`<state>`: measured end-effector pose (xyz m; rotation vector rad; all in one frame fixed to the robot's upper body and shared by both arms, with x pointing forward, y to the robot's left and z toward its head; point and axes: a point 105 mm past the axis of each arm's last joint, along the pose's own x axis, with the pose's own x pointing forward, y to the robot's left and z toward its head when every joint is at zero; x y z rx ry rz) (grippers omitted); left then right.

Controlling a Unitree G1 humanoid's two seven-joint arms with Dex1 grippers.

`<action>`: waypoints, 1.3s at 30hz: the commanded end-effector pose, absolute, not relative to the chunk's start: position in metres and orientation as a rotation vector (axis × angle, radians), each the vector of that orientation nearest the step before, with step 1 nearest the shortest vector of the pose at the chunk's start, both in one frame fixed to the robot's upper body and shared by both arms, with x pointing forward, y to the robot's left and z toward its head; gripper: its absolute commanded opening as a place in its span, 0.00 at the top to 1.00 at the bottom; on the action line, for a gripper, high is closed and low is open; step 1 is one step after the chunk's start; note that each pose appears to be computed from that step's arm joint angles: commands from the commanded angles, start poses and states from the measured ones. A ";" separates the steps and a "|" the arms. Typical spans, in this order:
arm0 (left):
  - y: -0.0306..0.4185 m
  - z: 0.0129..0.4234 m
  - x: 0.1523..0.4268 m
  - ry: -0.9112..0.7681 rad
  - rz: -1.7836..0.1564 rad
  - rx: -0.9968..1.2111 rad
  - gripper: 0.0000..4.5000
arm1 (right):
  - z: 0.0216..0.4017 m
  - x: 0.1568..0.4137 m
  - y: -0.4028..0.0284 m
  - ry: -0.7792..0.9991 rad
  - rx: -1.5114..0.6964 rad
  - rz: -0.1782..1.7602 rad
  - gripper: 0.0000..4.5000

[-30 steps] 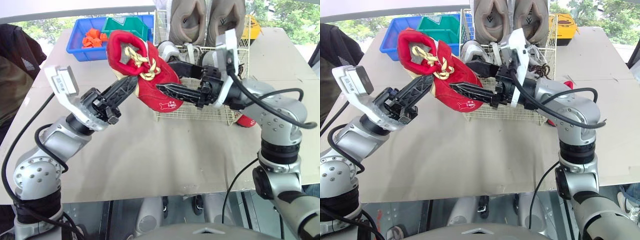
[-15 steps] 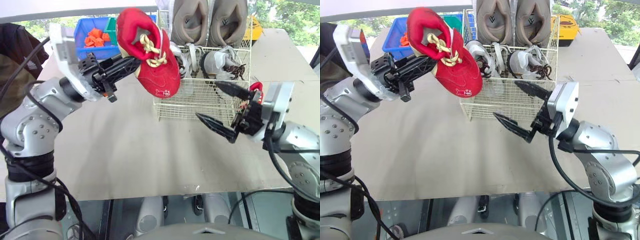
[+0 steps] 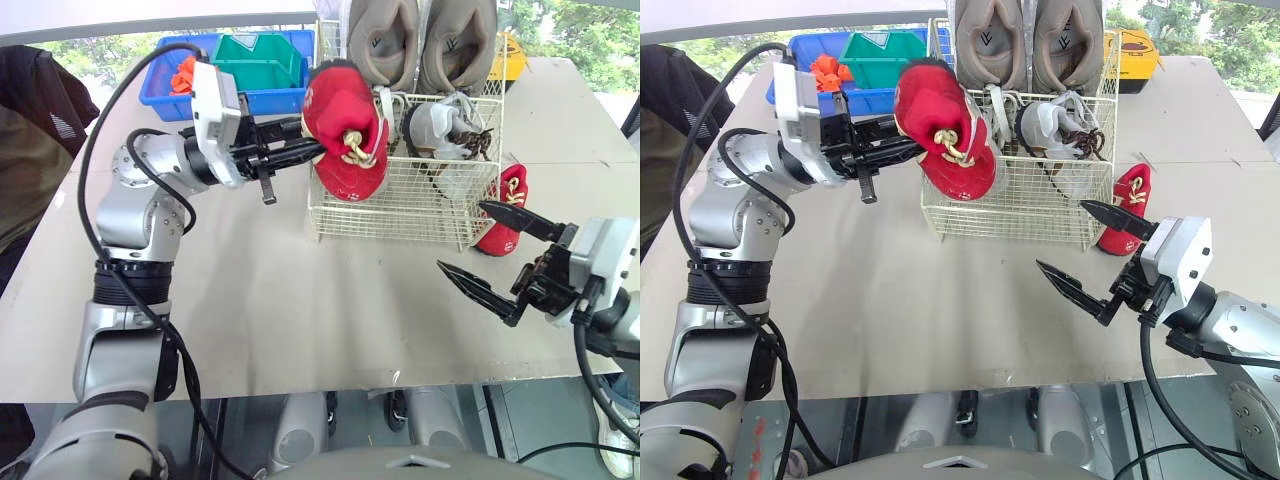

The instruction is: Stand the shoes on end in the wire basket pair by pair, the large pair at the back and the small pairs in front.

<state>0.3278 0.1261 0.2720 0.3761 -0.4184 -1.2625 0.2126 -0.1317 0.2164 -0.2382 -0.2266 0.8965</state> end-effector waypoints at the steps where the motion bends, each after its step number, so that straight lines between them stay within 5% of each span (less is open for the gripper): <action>1: 0.125 0.279 0.330 -0.486 -1.264 0.457 0.90 | 0.227 0.204 -0.128 -0.277 -0.264 0.911 0.00; 6: 0.131 0.243 0.344 -0.371 -1.296 0.494 0.90 | 0.225 0.203 -0.129 -0.256 -0.271 0.897 0.00; 15: 0.148 0.236 0.331 -0.228 -1.321 0.359 0.00 | 0.201 0.224 -0.153 -0.086 -0.298 0.778 0.00; 22: 0.168 0.240 0.270 -0.064 -1.272 0.211 0.00 | 0.192 0.266 -0.191 0.095 -0.246 0.540 0.00; 29: 0.129 0.236 0.214 0.006 -1.256 0.080 0.00 | 0.192 0.299 -0.239 0.368 -0.241 0.331 0.00; 39: 0.091 0.252 0.193 -0.020 -1.288 0.058 0.00 | 0.183 0.351 -0.257 0.593 -0.085 0.206 0.00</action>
